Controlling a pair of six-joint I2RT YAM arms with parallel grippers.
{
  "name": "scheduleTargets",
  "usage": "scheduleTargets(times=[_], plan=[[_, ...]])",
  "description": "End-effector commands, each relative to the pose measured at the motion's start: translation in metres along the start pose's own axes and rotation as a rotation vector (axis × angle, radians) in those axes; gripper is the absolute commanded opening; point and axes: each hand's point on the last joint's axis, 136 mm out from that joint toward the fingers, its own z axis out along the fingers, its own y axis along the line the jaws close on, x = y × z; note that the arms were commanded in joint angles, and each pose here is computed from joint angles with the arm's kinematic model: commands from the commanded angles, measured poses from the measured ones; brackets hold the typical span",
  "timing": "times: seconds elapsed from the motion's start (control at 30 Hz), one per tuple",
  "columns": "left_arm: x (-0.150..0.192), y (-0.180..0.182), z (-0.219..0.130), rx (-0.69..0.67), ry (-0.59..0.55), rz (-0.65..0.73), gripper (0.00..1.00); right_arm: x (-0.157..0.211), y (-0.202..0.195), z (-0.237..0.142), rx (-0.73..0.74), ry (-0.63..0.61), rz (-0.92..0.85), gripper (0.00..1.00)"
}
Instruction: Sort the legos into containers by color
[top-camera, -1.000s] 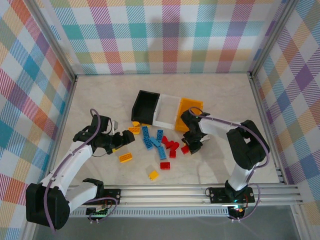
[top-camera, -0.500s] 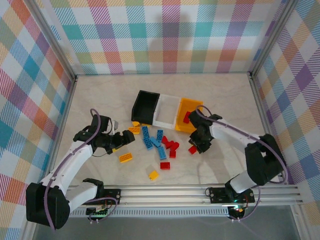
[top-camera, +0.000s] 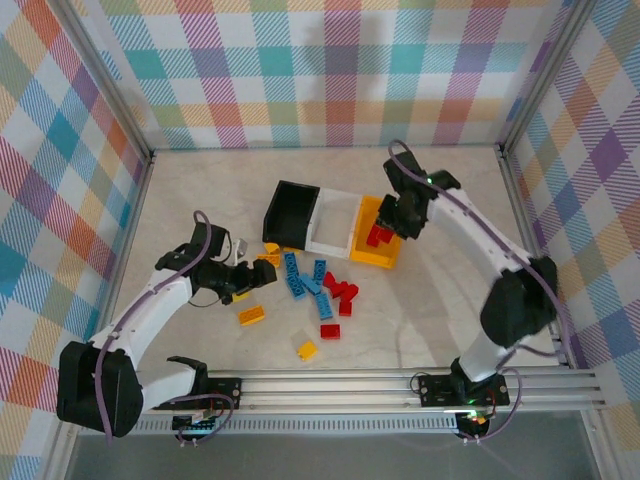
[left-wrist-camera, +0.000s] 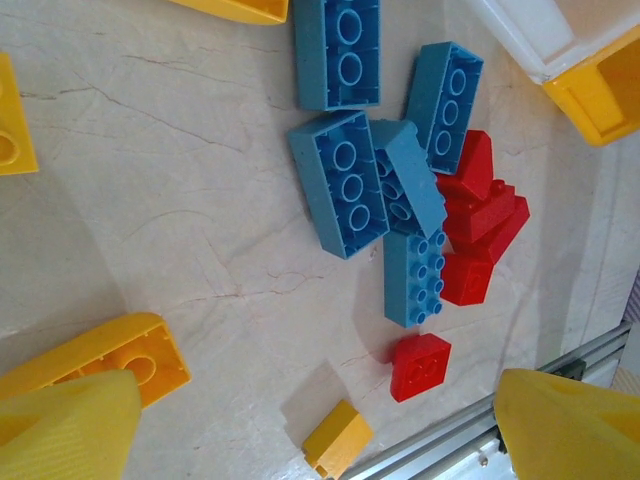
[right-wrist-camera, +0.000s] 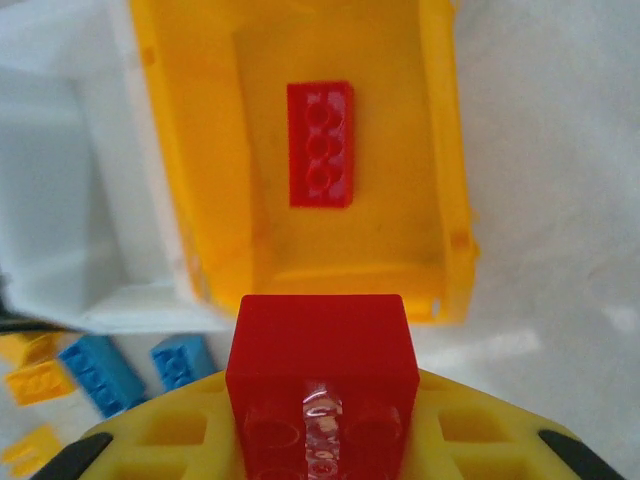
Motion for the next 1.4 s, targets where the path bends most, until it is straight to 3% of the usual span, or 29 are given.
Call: scheduleTargets(times=[0.0, 0.37, 0.53, 0.77, 0.83, 0.97, 1.17, 1.37], plan=[[0.007, -0.004, -0.009, 0.004, 0.001, 0.026, 0.91, -0.008, -0.005, 0.021, 0.083, 0.079, -0.19, 0.18], [0.008, 0.0, -0.008, -0.022, 0.02, 0.035, 0.92, -0.013, -0.018, 0.073, 0.259, 0.209, -0.271, 0.22], [0.004, 0.005, -0.004, -0.054, 0.022, 0.028, 0.92, -0.01, -0.018, 0.071, 0.256, 0.216, -0.253, 0.36], [0.004, 0.023, -0.004, -0.149, 0.023, -0.005, 0.91, -0.013, 0.003, 0.023, 0.124, 0.135, -0.22, 0.59], [0.006, 0.032, -0.006, -0.207, 0.025, -0.034, 0.91, -0.008, 0.006, 0.011, 0.088, 0.118, -0.203, 0.65], [0.011, 0.047, -0.01, -0.292, 0.036, -0.09, 0.92, 0.016, 0.011, -0.002, 0.009, 0.134, -0.17, 0.67], [0.019, 0.058, -0.003, -0.344, 0.095, -0.145, 0.92, 0.068, 0.018, -0.001, -0.038, 0.184, -0.203, 0.68], [0.029, 0.066, 0.008, -0.364, 0.124, -0.22, 0.91, 0.092, 0.02, 0.006, -0.065, 0.218, -0.213, 0.69]])
